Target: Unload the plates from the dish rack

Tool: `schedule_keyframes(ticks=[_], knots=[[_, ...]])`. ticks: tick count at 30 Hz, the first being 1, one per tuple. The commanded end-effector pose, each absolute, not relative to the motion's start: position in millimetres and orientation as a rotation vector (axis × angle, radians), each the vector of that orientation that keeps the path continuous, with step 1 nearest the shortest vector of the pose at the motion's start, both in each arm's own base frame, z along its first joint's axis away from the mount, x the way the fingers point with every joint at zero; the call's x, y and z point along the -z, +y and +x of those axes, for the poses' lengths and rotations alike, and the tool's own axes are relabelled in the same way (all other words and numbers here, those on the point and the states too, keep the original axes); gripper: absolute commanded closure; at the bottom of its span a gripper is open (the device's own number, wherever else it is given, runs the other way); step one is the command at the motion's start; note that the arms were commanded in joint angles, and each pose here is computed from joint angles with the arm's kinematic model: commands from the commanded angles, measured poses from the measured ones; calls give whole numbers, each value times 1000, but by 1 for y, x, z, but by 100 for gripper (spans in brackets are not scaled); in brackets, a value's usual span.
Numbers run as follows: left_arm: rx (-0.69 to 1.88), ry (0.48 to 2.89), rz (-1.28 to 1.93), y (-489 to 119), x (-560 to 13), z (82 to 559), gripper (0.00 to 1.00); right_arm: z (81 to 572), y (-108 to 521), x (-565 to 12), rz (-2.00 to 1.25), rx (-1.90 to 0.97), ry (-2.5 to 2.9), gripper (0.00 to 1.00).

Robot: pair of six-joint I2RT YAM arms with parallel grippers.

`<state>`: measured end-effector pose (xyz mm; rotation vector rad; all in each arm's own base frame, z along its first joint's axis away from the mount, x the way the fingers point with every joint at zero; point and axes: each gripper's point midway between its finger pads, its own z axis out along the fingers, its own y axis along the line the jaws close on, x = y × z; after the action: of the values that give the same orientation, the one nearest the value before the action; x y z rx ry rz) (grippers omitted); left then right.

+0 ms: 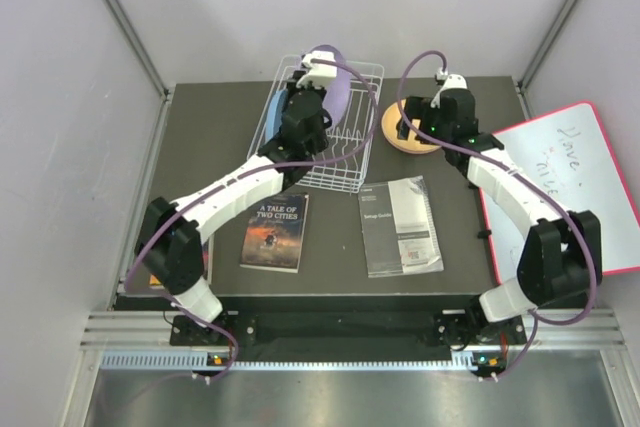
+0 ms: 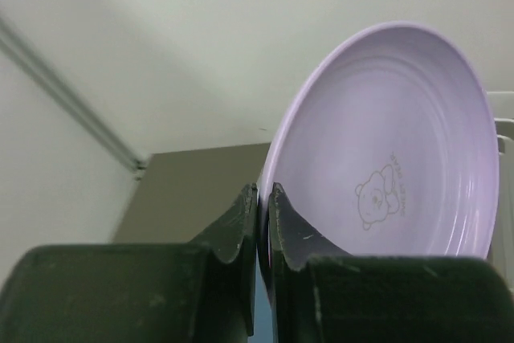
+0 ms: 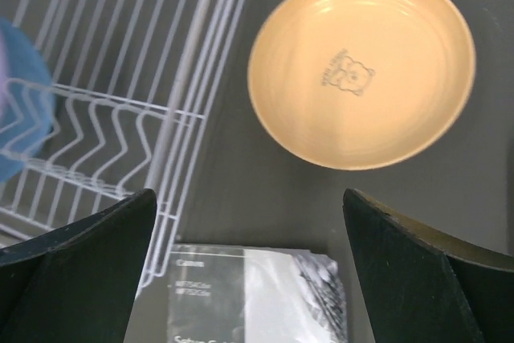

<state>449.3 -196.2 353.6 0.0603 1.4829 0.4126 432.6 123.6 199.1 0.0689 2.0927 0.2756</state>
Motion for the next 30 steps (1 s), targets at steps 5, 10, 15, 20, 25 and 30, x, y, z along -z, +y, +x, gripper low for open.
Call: schedule_keyframes(ticks=[5, 10, 15, 20, 25, 30], knots=[[192, 1704, 55, -242, -323, 443, 100, 434, 180, -260, -25, -696, 1883, 0], [310, 1741, 25, -238, -313, 448, 100, 439, 188, -256, -22, -748, 1877, 2], [365, 1735, 3, -234, -315, 448, 100, 446, 189, -239, -15, -754, 1913, 2], [410, 1742, 12, -238, -313, 450, 100, 447, 198, -237, -24, -819, 1879, 4], [463, 1747, 13, -243, -306, 447, 100, 453, 201, -236, -35, -835, 1848, 12], [482, 1730, 13, -243, -310, 445, 100, 456, 205, -224, -54, -860, 1873, 55]])
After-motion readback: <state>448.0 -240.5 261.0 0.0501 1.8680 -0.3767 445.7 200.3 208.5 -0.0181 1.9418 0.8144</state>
